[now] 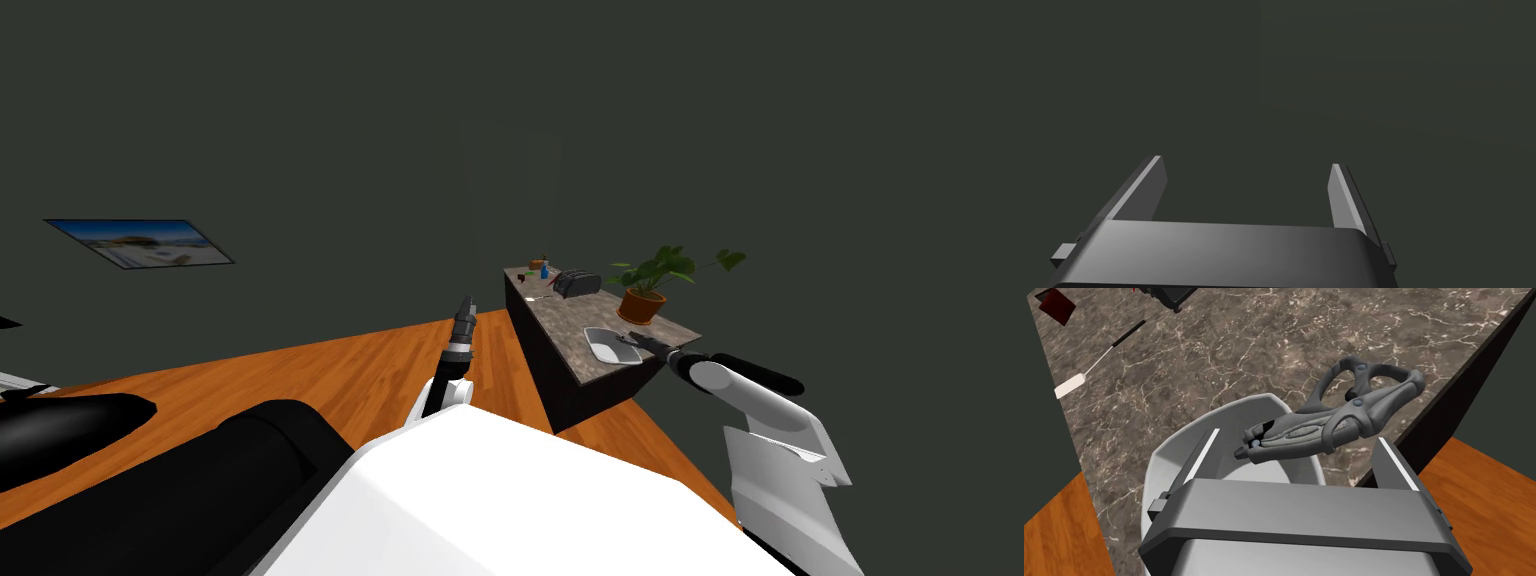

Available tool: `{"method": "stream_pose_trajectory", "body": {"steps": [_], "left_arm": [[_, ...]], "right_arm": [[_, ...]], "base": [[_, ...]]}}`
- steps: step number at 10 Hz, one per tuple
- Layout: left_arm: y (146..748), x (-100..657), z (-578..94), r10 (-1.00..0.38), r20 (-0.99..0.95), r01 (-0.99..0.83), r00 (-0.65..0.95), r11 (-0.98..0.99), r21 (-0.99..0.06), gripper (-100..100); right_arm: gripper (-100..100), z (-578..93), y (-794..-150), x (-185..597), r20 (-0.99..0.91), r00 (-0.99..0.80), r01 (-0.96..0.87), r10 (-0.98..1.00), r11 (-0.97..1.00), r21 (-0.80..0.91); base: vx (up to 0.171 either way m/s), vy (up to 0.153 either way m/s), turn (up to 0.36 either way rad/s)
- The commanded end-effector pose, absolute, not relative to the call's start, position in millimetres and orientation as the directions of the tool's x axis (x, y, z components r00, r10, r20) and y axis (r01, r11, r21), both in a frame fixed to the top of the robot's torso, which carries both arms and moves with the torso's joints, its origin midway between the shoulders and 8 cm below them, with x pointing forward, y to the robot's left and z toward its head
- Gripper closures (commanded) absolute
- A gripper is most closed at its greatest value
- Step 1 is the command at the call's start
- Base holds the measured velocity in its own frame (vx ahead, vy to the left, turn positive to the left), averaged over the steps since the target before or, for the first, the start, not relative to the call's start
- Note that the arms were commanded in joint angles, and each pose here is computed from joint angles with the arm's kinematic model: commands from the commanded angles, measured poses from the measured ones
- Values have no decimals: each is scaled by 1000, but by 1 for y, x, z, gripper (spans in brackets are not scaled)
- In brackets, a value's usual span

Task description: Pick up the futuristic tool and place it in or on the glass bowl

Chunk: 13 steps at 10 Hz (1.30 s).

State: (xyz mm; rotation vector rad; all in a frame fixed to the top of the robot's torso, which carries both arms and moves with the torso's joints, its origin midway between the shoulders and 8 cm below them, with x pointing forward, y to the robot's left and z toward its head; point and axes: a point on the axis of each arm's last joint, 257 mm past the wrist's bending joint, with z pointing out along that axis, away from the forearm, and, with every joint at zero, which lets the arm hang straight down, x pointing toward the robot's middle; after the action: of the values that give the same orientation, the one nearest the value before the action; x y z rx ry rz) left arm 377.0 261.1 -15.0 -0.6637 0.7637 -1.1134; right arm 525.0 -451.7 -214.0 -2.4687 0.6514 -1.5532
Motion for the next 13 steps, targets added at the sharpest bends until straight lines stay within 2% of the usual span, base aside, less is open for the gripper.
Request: {"method": "stream_pose_trajectory", "body": {"steps": [1, 4, 13], "left_arm": [[261, 377, -15, -948, -202, 529, 248, 307, -791, 0], [261, 377, -15, -948, -202, 529, 248, 307, -791, 0], [261, 377, -15, -948, -202, 529, 248, 307, -791, 0]], "right_arm": [[-100, -214, -464, 524, 850, 381, -286, -363, -921, -265], [-100, -219, -479, 518, 869, 416, -302, -268, -942, -145], [-100, -160, -490, 507, 874, 399, -310, -277, -938, -156]], "base": [[12, 5, 6], [0, 0, 0], [-1, 11, 21]]}}
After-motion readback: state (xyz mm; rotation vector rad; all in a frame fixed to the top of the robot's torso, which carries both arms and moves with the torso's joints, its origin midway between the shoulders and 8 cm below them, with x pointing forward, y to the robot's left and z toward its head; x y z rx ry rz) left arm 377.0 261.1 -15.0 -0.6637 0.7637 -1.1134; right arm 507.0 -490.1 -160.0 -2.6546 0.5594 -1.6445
